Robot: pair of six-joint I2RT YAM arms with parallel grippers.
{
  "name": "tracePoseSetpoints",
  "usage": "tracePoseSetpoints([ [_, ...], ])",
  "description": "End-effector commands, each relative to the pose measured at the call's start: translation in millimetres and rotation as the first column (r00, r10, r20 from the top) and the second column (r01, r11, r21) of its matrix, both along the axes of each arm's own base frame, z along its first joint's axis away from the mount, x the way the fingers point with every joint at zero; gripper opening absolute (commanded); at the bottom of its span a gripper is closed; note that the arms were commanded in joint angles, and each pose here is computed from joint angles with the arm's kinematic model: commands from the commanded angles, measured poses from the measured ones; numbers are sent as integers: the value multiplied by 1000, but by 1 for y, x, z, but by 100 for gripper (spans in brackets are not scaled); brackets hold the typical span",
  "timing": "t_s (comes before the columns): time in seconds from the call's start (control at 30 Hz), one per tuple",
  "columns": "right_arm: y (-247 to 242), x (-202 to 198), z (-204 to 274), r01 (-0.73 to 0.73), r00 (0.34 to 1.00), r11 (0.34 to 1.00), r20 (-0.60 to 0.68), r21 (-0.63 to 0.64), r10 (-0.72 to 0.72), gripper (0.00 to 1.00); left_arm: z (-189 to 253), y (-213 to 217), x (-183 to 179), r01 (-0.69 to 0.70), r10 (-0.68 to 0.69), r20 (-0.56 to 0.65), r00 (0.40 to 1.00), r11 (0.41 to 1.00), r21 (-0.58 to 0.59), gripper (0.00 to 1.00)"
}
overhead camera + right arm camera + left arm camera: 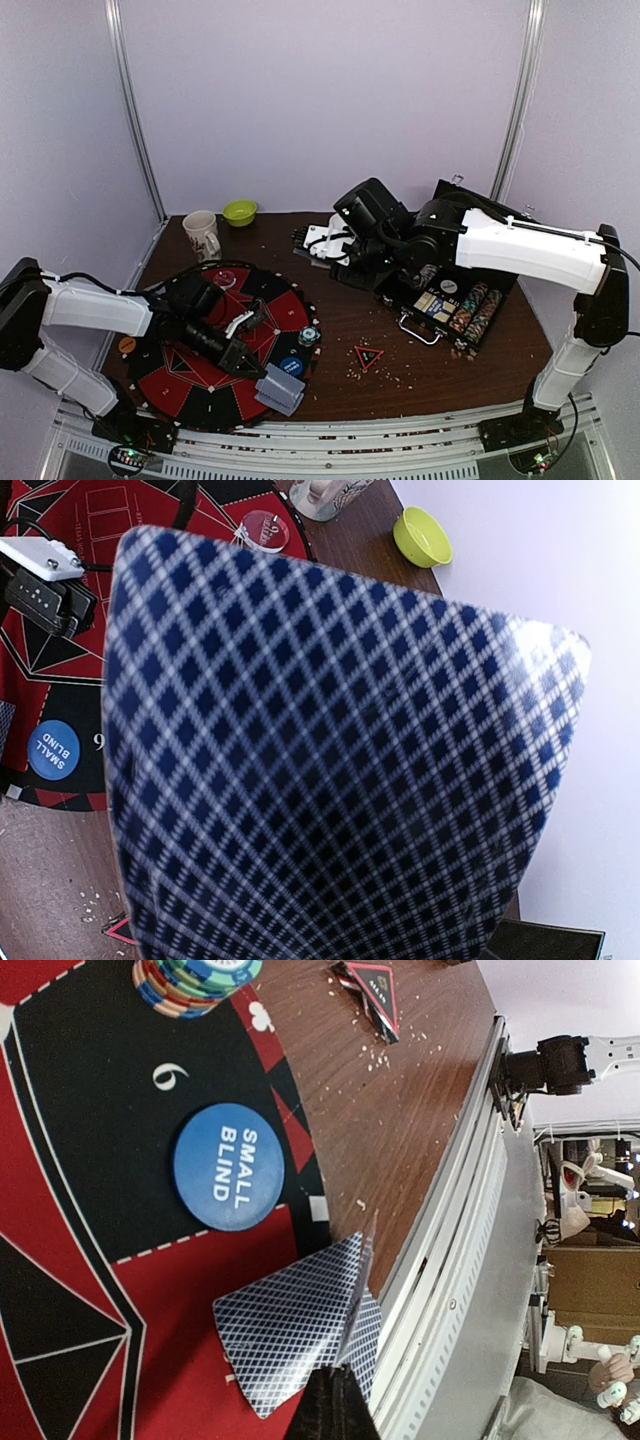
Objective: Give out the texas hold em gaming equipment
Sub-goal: Distribute the poker card in the small blind area.
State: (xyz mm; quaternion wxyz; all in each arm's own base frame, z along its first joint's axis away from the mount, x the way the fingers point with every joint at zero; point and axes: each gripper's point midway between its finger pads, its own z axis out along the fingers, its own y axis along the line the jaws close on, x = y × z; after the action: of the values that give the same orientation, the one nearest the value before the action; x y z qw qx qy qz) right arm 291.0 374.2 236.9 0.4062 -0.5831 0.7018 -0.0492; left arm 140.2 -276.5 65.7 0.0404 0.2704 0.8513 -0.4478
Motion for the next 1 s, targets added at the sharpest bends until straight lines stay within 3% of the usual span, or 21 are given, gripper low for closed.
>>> tracePoseSetpoints([
  [0.0,-6,0,9,16,1000,1000,15,15,-16,48,0,-3,-3,5,-5,2,1000,999,-50,0],
  [0.67,-8,0,10,14,1000,1000,16,12,-14,47,-18,1,-3,17,-17,-5,1000,1000,3,0],
  [0.83,-8,0,10,14,1000,1000,14,13,-14,47,-15,2,3,23,-24,34,999,999,28,32],
  [0.97,-8,0,11,12,1000,1000,14,15,-13,47,-9,3,14,1,-7,90,996,998,66,41],
])
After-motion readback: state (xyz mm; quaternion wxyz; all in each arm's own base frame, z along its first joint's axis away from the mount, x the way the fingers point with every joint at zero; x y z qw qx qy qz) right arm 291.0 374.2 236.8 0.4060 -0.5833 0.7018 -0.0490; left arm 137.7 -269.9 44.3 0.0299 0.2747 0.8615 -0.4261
